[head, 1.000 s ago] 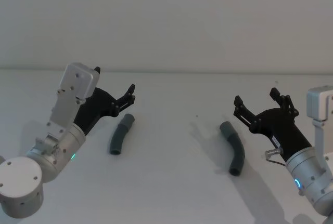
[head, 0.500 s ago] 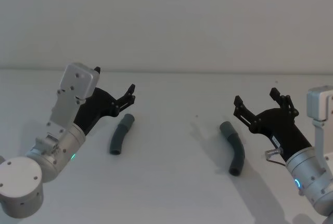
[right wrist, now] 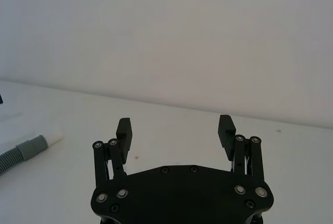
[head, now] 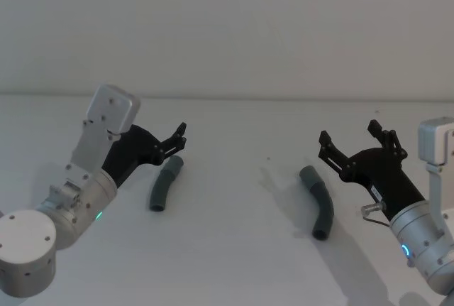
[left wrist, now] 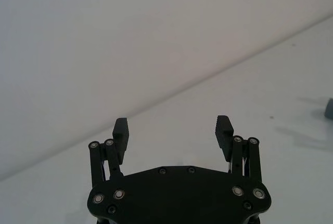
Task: Use both hands to pick up one end of the pipe from the table, align the ends, and insert them.
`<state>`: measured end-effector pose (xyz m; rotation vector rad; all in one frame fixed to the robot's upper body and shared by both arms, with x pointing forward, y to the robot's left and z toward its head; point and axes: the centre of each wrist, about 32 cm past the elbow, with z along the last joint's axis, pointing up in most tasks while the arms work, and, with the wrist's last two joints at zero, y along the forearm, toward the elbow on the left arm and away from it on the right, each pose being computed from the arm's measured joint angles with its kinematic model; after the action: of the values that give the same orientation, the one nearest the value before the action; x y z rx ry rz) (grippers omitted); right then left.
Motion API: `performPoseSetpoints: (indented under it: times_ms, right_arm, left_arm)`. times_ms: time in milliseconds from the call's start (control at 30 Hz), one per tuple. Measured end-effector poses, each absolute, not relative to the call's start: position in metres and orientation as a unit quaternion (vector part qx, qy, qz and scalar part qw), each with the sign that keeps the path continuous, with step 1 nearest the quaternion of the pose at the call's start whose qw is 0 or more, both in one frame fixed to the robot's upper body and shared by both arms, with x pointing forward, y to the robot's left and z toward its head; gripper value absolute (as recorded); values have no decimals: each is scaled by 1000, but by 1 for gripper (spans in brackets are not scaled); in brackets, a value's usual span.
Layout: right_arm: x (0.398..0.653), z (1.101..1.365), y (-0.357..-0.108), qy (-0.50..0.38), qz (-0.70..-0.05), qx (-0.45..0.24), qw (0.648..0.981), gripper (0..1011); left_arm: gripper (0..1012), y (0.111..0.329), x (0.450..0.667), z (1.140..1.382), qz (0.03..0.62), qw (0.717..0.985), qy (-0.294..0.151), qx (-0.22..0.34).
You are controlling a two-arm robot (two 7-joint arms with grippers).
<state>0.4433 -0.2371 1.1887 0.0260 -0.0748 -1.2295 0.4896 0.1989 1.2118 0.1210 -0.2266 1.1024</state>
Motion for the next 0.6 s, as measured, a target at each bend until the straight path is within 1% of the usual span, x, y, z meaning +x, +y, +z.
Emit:
performPoseSetpoints:
  times_ms: [267, 467, 533, 600]
  right_arm:
    - [443, 1189, -237, -35, -577, 12, 816, 1002]
    - [443, 1189, -237, -35, -577, 12, 816, 1002]
    - [443, 1189, -237, -35, -577, 12, 816, 1002]
    - [443, 1189, -237, -35, -577, 12, 816, 1002]
  left_arm:
    - [1001, 199, 485, 1221, 512, 851, -77, 88]
    - [1001, 197, 479, 1228, 503, 856, -44, 113]
    - [1001, 196, 476, 1231, 499, 858, -24, 123]
    - [1001, 196, 475, 1232, 497, 858, -14, 126]
